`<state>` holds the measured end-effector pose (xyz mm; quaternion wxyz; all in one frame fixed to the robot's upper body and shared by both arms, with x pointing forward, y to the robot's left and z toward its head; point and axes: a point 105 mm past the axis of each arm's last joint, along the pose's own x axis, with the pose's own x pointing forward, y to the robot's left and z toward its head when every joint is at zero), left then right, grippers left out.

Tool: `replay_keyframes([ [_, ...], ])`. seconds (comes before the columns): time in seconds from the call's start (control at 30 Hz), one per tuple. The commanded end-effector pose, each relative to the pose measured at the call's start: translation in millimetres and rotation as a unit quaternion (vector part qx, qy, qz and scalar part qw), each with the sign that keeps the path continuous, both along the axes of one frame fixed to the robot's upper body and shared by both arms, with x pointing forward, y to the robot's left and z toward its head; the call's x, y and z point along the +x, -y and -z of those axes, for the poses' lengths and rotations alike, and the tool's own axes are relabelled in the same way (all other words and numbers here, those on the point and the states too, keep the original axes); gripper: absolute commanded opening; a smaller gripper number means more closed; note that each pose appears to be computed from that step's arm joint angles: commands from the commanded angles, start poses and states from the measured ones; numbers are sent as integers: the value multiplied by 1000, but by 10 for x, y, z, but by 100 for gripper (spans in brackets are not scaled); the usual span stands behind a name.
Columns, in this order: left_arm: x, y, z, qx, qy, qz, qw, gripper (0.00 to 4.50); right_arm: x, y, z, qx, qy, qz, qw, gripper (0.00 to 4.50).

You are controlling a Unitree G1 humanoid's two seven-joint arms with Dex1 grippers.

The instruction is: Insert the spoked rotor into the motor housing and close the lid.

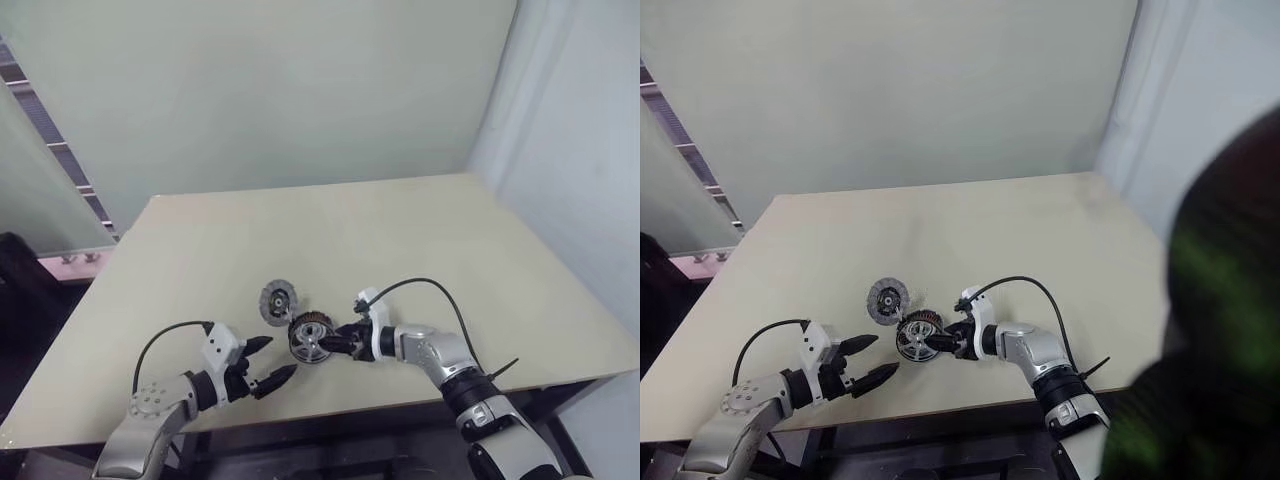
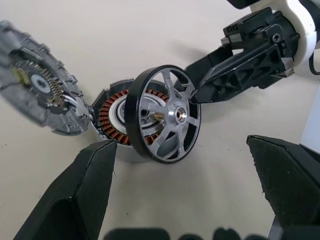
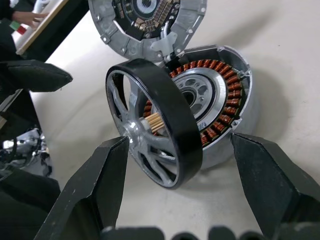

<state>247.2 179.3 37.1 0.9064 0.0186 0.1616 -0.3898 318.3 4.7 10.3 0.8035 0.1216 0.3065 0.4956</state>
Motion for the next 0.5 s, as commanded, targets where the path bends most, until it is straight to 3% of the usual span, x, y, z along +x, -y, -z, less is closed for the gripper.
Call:
replay_keyframes([
  [0.03,36,28,-135,2,28,7,1000,450,17,-101,-188,32,15,-15,999,355],
  [0.13,31,35,-129,2,28,8,1000,450,4,-68,-180,27,6,-13,1000,355],
  [0.23,30,41,-125,1,28,9,1000,450,-3,-28,-160,17,-6,-6,1000,303],
  [0.47,37,45,-119,1,27,12,1000,450,-45,30,-142,4,-28,1,1000,49],
  [0.5,42,48,-119,1,27,12,1000,450,-40,40,-142,3,-29,4,1000,33],
])
